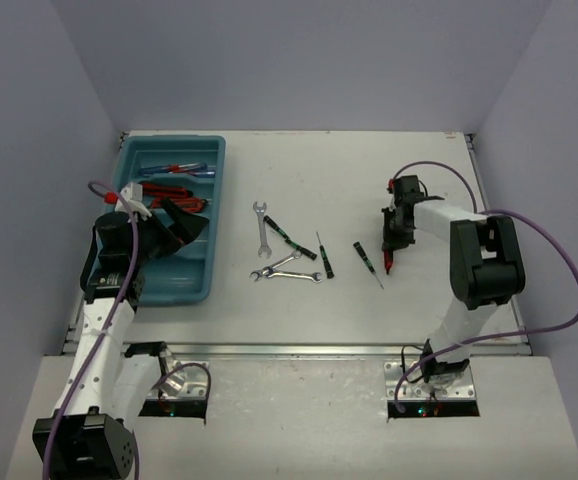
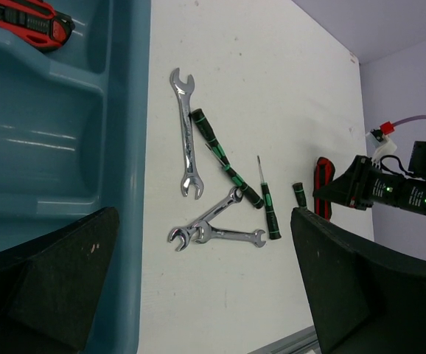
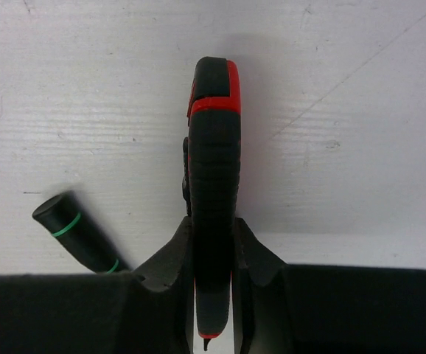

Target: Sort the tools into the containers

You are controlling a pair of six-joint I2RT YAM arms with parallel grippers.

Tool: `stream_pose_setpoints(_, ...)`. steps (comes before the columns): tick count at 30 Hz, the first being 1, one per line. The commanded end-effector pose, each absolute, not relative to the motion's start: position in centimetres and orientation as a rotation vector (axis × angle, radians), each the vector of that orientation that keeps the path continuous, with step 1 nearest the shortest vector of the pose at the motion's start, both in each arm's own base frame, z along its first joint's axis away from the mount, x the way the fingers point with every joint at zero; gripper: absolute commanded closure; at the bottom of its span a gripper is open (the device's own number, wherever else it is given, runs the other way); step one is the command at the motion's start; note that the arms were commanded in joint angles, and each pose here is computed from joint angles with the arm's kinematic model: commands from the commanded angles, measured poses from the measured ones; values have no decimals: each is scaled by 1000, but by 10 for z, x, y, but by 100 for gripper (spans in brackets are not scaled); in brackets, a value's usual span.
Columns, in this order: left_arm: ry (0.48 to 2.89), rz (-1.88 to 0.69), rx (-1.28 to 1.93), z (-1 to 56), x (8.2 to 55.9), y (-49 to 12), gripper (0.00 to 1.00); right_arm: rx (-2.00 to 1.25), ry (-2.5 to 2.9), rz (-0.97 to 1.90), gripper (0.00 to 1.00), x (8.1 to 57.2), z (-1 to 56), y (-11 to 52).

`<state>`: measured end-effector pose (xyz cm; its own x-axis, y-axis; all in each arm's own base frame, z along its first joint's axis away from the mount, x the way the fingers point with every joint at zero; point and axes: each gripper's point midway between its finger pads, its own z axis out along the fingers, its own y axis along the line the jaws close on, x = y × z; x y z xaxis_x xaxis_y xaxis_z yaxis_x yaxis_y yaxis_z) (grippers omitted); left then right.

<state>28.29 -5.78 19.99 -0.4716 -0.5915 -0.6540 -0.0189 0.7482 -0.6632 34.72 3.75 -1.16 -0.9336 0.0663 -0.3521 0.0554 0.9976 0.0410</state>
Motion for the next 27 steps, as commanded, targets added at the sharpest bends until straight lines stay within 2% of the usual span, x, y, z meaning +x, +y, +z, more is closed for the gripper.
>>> stream_pose_setpoints(1,1917,-751,-411,210,288,-63,0,182,2764,-144,94,335,-9,9)
stream_pose_setpoints(3,1918,-773,-410,208,288,-68,0,181,2701,-140,100,338,9,13)
stream_pose_setpoints(13,1811,-1061,-245,223,284,-133,0,-90,2480,60,100,331,90,94)
stream_pose_setpoints(15,1785,-1095,-208,229,281,-141,0,-209,2443,222,100,321,102,132)
stream_pose_setpoints(19,1701,-1194,-56,257,266,-160,0,-495,2237,786,100,275,164,232)
stream_pose_setpoints(23,1606,-1279,70,275,247,-174,0,-695,2053,1116,100,238,213,285)
stream_pose_setpoints(27,1510,-1363,225,295,222,-188,0,-807,1959,1323,100,214,232,305)
